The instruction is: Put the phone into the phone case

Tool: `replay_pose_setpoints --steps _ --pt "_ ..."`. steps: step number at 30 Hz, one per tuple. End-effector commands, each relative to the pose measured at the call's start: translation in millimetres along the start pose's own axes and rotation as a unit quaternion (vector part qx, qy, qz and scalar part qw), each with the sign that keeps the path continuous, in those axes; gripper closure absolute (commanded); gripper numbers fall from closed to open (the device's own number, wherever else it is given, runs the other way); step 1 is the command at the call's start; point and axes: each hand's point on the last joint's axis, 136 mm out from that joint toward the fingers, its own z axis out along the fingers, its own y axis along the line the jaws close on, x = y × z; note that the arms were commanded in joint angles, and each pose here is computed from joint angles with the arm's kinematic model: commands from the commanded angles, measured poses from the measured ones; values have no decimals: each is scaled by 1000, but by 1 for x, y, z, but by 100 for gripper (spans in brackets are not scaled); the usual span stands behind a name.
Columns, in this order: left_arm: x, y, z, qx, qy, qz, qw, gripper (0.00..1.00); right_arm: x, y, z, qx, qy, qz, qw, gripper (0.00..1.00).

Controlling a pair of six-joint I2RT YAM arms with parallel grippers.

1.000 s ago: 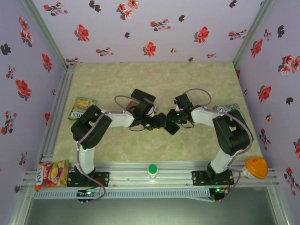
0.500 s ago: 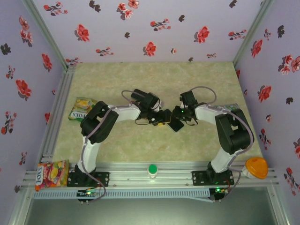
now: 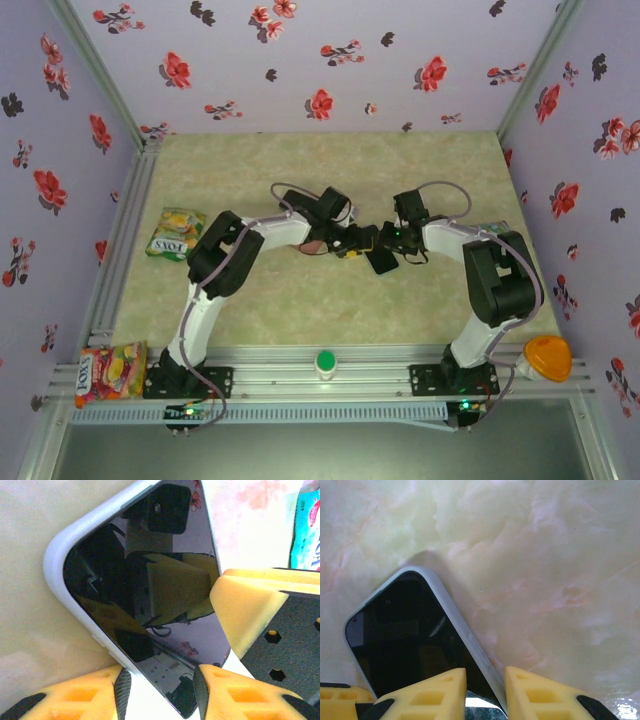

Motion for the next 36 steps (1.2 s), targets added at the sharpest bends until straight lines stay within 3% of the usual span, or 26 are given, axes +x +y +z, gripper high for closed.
replay_pose_setpoints --steps 1,16,30,36 --pt "-67 -28 5 40 -121 103 986 57 9 11 -8 -28 9 3 1000 73" --pt "-70 -30 1 31 -125 110 986 57 19 3 -14 -26 4 16 1000 72" --pt "-30 2 -18 13 -116 87 989 57 9 -6 -15 -13 -6 17 1000 49" --pt "-4 15 -23 6 -103 78 992 57 5 -12 -16 -9 -10 21 1000 47"
